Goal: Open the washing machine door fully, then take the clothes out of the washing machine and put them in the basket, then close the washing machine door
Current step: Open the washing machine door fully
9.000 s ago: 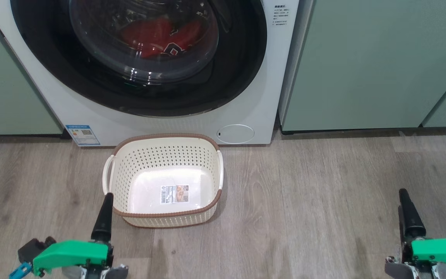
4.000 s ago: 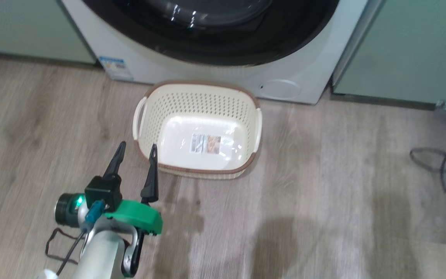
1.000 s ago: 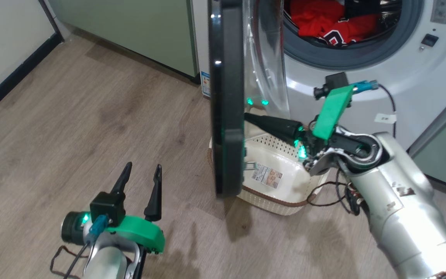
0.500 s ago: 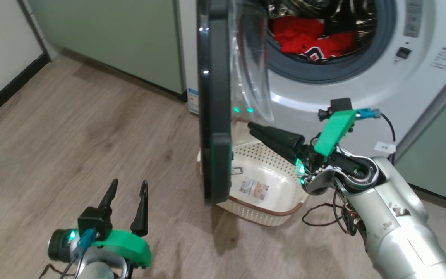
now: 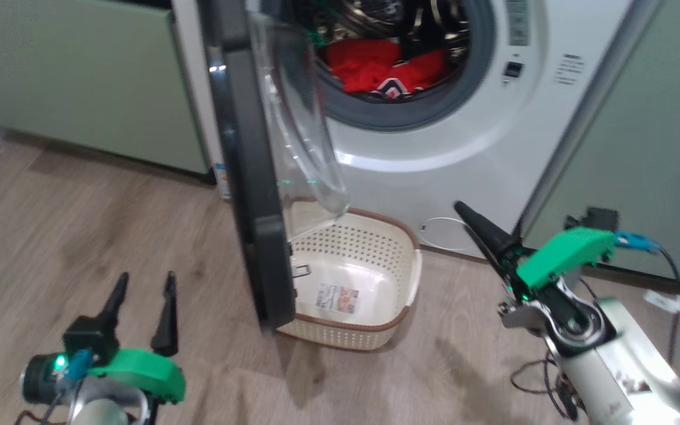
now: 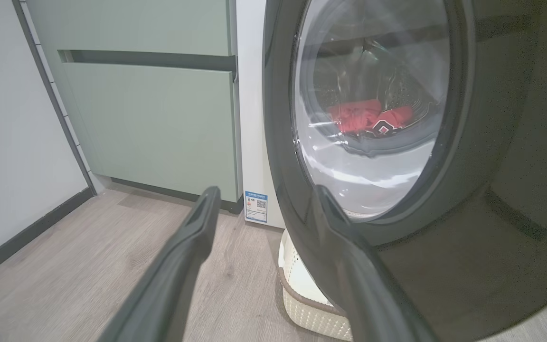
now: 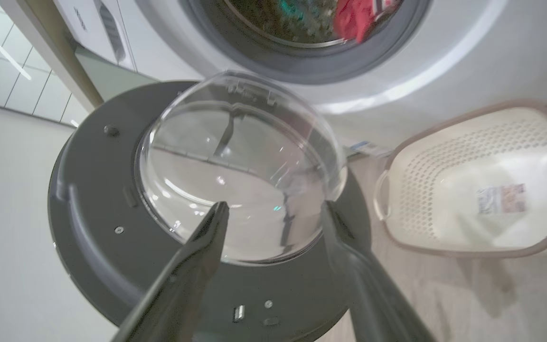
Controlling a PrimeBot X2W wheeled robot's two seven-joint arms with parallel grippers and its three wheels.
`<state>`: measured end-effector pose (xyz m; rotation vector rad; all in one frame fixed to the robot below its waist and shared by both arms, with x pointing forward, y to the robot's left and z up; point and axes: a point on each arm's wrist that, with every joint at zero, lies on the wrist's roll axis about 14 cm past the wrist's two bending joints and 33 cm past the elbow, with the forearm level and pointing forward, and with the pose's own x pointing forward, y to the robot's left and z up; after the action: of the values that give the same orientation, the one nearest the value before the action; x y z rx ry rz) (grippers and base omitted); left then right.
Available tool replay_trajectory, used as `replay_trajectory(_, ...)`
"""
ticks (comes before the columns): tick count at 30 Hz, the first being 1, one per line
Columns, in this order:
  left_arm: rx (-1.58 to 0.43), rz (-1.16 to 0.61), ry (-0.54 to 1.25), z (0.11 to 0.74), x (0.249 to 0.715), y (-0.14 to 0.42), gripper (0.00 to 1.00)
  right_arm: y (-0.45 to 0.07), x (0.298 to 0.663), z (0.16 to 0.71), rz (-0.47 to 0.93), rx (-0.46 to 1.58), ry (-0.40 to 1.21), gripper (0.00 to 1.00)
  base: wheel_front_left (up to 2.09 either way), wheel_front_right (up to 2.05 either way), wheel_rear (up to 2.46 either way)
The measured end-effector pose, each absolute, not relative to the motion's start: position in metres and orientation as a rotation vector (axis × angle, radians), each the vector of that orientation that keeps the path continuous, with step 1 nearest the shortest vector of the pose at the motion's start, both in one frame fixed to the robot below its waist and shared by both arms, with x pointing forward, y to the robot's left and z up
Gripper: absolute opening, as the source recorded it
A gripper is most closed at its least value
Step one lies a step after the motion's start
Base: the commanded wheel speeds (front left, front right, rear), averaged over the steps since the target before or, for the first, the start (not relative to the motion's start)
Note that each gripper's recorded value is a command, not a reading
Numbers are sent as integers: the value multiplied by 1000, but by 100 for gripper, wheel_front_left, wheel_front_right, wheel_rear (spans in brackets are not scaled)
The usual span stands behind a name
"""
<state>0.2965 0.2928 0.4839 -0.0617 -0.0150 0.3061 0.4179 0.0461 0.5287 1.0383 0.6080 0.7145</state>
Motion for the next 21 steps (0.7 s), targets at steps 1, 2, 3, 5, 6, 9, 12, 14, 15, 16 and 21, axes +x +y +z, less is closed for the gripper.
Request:
replay_trajectory(1,-59,305,-17,485,298,294,100,35,419,526,680,1025,573,100,0,0,0)
replay_trajectory(2,-57,304,-21,486,300,295,100,23,421,524,642,1016,534,100,0,0,0)
replay_trajectory(3,-55,300,-23,487,302,295,100,11,423,521,602,1013,497,100,0,0,0)
replay_trajectory(5,-57,293,-29,489,305,295,100,-12,423,515,527,991,428,100,0,0,0)
replay_trajectory(6,-57,292,-33,490,306,295,100,-26,423,511,484,977,386,100,0,0,0)
replay_trajectory(9,-57,287,-38,492,309,295,100,-52,422,505,400,945,306,100,0,0,0)
replay_trajectory(12,-60,274,-42,493,313,293,100,-85,417,496,315,854,209,100,0,0,0)
replay_trajectory(14,-62,263,-41,493,316,289,100,-99,414,494,286,804,172,100,0,0,0)
replay_trajectory(15,-63,260,-39,492,316,288,100,-104,413,494,285,762,161,100,0,0,0)
replay_trajectory(16,-64,256,-36,491,316,287,100,-113,415,498,269,742,136,100,0,0,0)
replay_trajectory(21,-72,247,-34,489,317,283,100,-159,419,534,189,553,-63,100,0,0,0)
